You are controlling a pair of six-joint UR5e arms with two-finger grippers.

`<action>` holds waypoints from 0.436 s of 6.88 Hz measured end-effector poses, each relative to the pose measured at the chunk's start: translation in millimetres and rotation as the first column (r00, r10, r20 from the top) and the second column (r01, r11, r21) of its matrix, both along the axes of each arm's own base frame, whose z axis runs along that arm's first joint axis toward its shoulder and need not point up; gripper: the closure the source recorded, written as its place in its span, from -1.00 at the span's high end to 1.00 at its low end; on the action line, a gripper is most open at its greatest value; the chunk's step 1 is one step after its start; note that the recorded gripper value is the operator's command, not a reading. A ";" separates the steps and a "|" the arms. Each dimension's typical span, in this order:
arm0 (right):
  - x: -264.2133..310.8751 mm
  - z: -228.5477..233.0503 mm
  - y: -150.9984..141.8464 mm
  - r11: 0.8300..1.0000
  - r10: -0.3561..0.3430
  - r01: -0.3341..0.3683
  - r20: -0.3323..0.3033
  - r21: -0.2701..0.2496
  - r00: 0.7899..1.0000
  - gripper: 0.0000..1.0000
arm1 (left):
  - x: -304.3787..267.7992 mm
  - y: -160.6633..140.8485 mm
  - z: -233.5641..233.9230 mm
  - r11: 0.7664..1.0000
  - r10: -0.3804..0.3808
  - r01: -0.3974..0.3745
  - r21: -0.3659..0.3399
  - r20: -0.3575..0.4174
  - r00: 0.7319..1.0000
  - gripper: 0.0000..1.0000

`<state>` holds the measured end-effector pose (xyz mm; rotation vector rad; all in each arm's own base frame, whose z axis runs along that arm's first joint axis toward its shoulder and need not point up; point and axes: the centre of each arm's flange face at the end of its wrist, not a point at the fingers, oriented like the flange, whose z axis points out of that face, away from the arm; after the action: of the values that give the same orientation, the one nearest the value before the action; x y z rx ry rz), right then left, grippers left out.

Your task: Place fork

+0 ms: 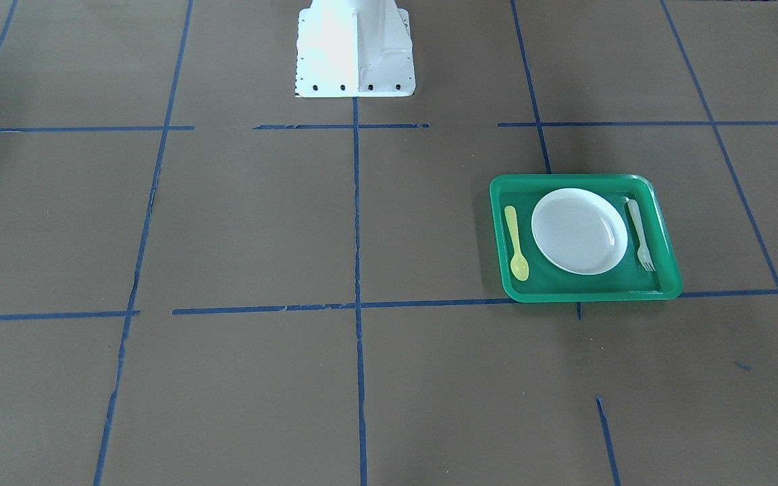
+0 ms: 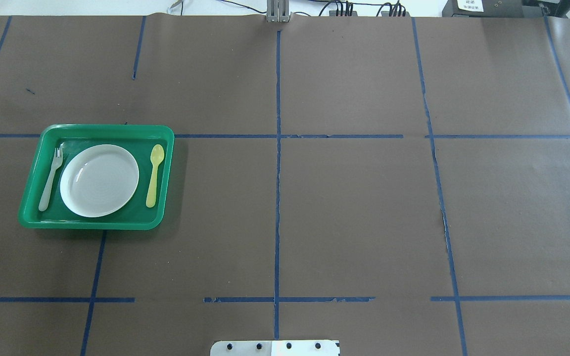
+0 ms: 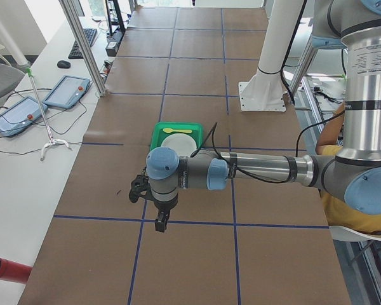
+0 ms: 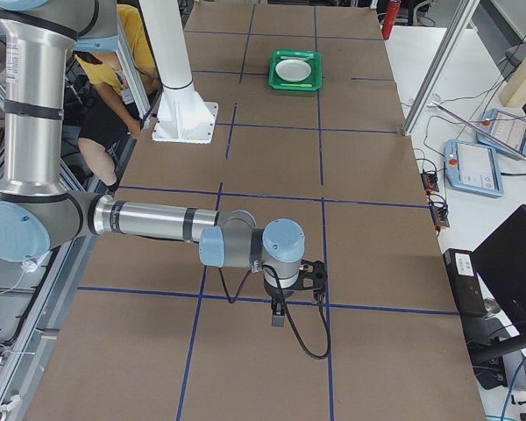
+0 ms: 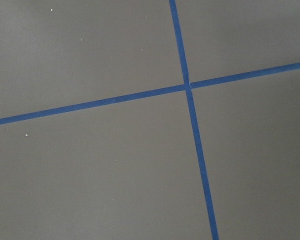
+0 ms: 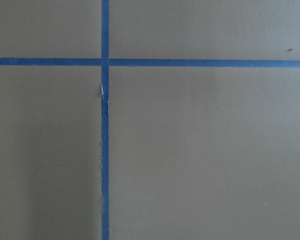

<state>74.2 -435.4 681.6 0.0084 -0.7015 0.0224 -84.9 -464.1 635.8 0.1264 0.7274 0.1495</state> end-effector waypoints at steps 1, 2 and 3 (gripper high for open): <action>0.0 -0.1 0.0 1.000 0.000 0.000 0.001 0.000 1.000 1.00 | 0.1 -0.3 -0.4 1.000 0.000 0.000 0.001 -0.001 1.000 1.00; -0.1 -0.1 0.0 1.000 0.000 0.000 0.001 0.000 1.000 1.00 | 0.3 -0.2 -1.1 1.000 0.001 -0.001 0.002 -0.001 1.000 1.00; -0.1 0.0 0.0 1.000 0.000 0.000 0.001 0.000 1.000 1.00 | 0.4 0.2 -1.3 1.000 0.001 -0.001 0.002 -0.001 1.000 1.00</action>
<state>74.1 -435.4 681.5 0.0084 -0.7022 0.0221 -84.5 -464.0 634.6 0.1278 0.7284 0.1506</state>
